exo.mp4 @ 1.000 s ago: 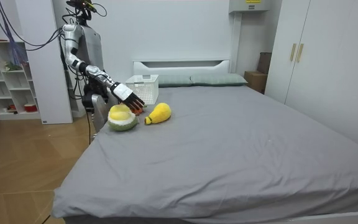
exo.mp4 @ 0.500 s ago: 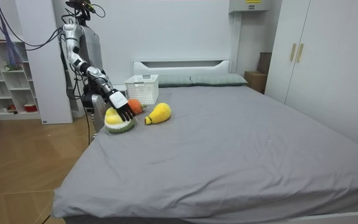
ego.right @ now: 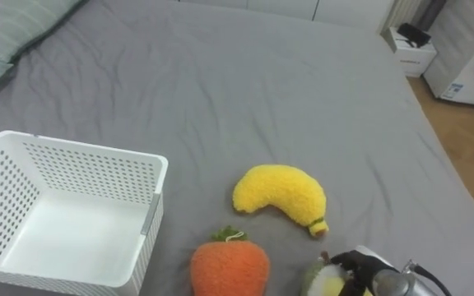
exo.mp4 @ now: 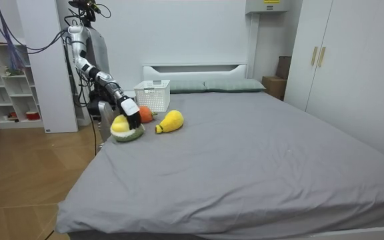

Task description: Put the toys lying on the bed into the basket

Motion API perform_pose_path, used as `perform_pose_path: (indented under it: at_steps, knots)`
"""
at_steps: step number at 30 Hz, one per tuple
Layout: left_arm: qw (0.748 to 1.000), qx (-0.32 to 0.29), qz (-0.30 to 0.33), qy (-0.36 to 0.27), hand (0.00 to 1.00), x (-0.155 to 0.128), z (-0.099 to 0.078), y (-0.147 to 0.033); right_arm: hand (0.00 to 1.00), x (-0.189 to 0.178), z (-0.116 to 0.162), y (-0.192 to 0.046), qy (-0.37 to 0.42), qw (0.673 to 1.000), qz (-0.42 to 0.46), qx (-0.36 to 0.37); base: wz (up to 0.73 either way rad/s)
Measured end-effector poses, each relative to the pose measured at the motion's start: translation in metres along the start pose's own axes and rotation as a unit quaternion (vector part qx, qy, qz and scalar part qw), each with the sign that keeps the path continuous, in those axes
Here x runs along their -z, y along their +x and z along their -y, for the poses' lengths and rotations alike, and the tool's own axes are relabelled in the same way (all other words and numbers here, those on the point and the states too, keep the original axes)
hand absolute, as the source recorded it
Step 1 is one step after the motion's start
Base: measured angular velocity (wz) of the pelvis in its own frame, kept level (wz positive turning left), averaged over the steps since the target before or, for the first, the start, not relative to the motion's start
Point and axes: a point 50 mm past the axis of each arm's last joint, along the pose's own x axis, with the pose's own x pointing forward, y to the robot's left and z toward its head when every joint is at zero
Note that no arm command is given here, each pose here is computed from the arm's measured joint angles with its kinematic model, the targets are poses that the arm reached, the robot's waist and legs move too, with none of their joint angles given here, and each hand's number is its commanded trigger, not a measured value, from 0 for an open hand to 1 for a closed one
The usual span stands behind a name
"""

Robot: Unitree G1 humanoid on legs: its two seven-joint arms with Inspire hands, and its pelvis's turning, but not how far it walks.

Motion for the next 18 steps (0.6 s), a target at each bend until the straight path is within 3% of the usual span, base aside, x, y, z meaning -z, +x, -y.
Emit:
perform_pose_path:
  at_steps: [18]
  knots:
    - [1.000,-0.003,0.003,0.010,0.00,-0.001,-0.001,0.000,1.00,0.007,-0.018,0.003,0.006,0.999,-0.020,-0.030,0.00]
